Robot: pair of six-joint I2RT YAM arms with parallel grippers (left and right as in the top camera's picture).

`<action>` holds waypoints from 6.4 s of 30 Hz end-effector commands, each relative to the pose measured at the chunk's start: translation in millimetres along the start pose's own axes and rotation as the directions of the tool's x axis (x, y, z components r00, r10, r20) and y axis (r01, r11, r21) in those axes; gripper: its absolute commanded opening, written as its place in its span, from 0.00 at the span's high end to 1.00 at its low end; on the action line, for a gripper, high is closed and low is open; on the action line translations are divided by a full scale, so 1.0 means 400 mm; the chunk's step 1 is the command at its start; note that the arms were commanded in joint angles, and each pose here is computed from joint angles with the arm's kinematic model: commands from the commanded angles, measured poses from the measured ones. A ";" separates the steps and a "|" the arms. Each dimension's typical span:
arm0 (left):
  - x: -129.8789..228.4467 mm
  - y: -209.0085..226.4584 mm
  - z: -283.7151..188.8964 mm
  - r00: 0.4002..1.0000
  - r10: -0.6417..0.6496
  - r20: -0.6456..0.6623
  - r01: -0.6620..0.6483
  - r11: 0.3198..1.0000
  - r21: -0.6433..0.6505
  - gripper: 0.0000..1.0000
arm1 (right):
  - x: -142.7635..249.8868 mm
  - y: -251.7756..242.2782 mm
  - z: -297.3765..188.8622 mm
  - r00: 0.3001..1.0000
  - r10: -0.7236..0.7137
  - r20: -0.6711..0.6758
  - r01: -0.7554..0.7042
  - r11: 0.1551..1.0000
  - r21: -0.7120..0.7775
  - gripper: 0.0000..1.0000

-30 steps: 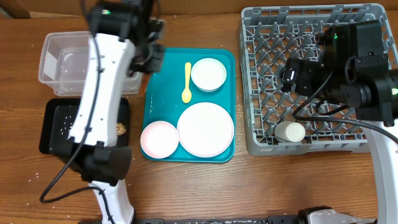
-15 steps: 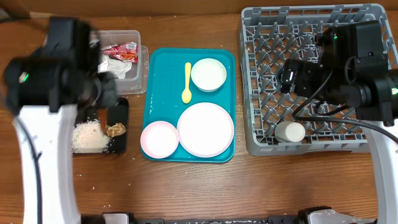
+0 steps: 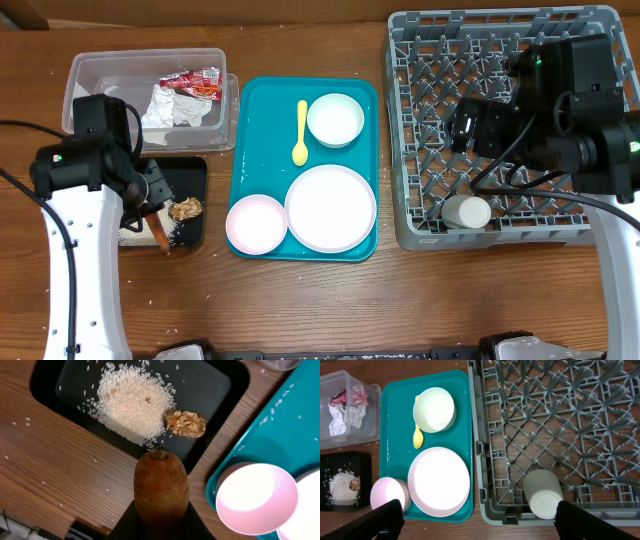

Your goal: Sort waste into correct bins and load items into the dishwasher

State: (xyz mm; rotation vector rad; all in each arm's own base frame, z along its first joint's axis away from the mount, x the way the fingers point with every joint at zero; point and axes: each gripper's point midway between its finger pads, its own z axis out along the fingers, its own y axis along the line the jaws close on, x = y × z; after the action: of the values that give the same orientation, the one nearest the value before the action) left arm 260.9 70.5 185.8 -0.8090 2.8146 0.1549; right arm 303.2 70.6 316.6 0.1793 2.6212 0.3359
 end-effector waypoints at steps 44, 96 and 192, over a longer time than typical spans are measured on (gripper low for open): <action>-0.124 0.042 0.219 0.915 -0.303 0.266 0.295 0.953 0.070 0.59 | -0.002 0.000 0.021 0.999 0.002 -0.034 -0.002 1.000 0.009 0.01; 0.030 -0.423 0.016 0.861 0.467 0.204 -0.503 0.843 0.194 0.32 | -0.022 0.261 0.725 0.986 0.055 -0.158 -0.054 0.998 0.015 0.31; -0.247 -0.298 -0.094 0.915 0.142 0.378 -0.263 0.919 0.292 0.00 | -0.529 -0.134 0.492 0.854 -0.451 0.260 -0.042 0.437 0.898 0.96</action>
State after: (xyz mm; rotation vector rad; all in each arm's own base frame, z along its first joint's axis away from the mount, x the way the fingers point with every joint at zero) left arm 397.0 16.7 229.7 -0.3617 2.5034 -0.1173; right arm 577.8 33.1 245.1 0.2124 1.9967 -1.0224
